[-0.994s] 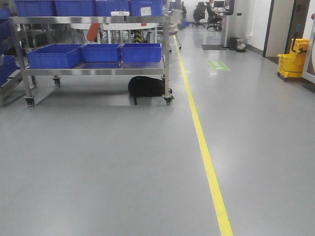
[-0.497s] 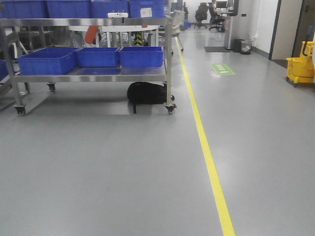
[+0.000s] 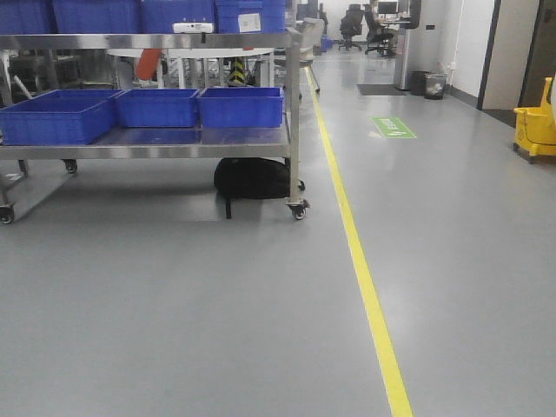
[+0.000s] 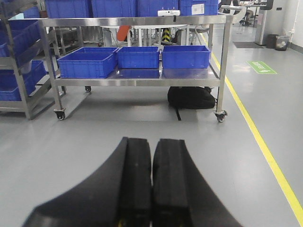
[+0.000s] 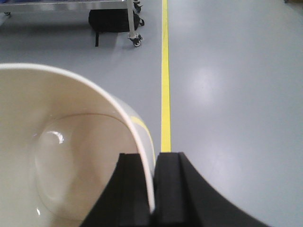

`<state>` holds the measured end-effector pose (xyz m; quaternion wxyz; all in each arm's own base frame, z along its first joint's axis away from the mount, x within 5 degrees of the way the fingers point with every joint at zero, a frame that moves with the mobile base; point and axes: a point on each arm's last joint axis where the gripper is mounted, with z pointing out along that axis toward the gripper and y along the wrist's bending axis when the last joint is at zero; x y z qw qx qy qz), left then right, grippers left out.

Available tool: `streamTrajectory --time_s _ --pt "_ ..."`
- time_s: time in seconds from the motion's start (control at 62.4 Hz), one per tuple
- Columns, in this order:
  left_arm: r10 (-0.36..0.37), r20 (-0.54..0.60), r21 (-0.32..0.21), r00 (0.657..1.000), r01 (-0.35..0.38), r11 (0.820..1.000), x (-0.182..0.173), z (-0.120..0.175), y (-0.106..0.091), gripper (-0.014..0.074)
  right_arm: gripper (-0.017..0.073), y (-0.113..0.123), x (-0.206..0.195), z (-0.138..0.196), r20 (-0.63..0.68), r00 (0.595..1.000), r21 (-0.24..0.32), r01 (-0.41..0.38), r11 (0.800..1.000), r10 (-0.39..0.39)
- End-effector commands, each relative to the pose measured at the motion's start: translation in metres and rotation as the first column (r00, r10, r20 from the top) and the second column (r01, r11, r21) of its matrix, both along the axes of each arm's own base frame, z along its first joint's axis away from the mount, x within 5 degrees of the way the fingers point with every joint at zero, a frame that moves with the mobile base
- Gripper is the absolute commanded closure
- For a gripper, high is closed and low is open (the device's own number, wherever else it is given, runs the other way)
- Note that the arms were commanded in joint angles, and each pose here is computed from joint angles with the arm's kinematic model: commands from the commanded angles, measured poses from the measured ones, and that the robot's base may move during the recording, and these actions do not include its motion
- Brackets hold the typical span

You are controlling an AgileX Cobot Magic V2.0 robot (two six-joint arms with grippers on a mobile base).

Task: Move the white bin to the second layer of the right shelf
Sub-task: 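Drive the base away from the table holding the bin in the right gripper, then turn and drive down the aisle toward the windows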

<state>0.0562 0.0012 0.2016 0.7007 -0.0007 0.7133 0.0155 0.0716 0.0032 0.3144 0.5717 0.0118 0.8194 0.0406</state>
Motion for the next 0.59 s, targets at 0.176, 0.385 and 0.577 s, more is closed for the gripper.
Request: streamTrajectory --time_s 0.176,0.385,0.577 --pt "0.001 0.075 -0.011 0.997 0.000 1.000 -0.0004 -0.0011 0.0001 0.0509 0.0504 0.0001 0.0020 0.0177 0.121 0.993 0.002 -0.002 1.000 0.001" --pt "0.001 0.075 -0.011 0.997 0.000 1.000 -0.0004 -0.0011 0.0001 0.0509 0.0504 0.0001 0.0019 0.0177 0.121 0.993 0.002 -0.002 1.000 0.001" --pt "0.001 0.075 -0.011 0.997 0.000 1.000 -0.0004 -0.0011 0.0001 0.0509 0.0504 0.0001 0.0019 0.0177 0.121 0.993 0.002 -0.002 1.000 0.001"
